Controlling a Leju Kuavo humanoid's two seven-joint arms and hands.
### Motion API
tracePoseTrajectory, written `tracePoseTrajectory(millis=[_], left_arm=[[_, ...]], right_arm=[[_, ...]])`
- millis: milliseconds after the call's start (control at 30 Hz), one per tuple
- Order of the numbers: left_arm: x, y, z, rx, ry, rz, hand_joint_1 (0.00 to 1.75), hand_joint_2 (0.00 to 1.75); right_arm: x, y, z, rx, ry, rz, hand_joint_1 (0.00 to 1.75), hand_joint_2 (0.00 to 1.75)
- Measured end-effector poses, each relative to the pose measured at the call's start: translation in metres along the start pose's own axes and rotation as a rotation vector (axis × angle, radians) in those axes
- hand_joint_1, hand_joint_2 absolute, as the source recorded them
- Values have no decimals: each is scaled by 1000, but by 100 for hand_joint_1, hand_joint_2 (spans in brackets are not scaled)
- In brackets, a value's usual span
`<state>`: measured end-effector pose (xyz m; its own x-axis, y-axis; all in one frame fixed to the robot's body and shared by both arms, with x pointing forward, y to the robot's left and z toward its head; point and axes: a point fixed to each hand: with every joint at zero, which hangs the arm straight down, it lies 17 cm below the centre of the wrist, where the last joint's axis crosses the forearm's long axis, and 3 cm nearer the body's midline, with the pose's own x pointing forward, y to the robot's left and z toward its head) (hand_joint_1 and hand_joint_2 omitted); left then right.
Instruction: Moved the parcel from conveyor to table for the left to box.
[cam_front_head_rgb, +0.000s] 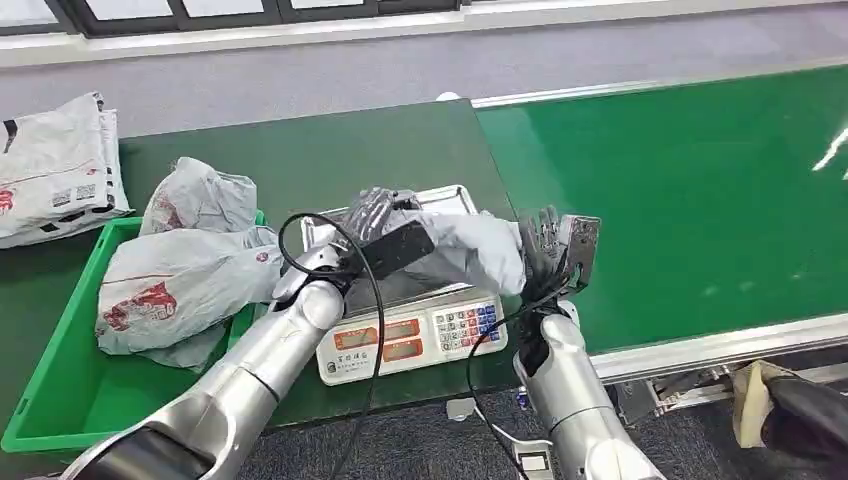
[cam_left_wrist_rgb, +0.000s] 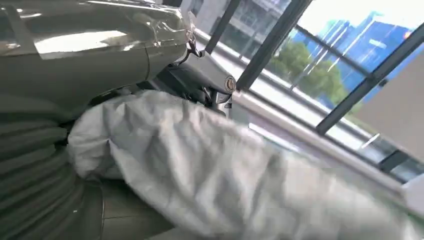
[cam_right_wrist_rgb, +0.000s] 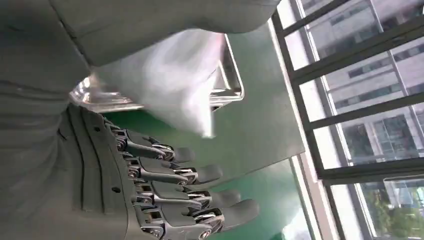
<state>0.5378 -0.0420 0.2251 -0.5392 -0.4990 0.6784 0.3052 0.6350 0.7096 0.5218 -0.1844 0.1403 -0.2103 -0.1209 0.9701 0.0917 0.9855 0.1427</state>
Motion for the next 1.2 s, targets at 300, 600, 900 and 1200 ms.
tracePoseTrajectory(millis=[300,600,900,1200], left_arm=[[5,67,-6,243,14,-156,175,175],[1,169,11,597,52,-418,175,175],[11,220,35,726,42,-720,175,175],[-3,273,86,894,178,-874,175,175]], right_arm=[[1,-5,-3,-11,-5,16,0,175],[0,-12,-2,-31,-5,29,0,175],[-3,-18,1,-54,1,30,0,175],[-6,-27,6,-87,6,45,0,175]])
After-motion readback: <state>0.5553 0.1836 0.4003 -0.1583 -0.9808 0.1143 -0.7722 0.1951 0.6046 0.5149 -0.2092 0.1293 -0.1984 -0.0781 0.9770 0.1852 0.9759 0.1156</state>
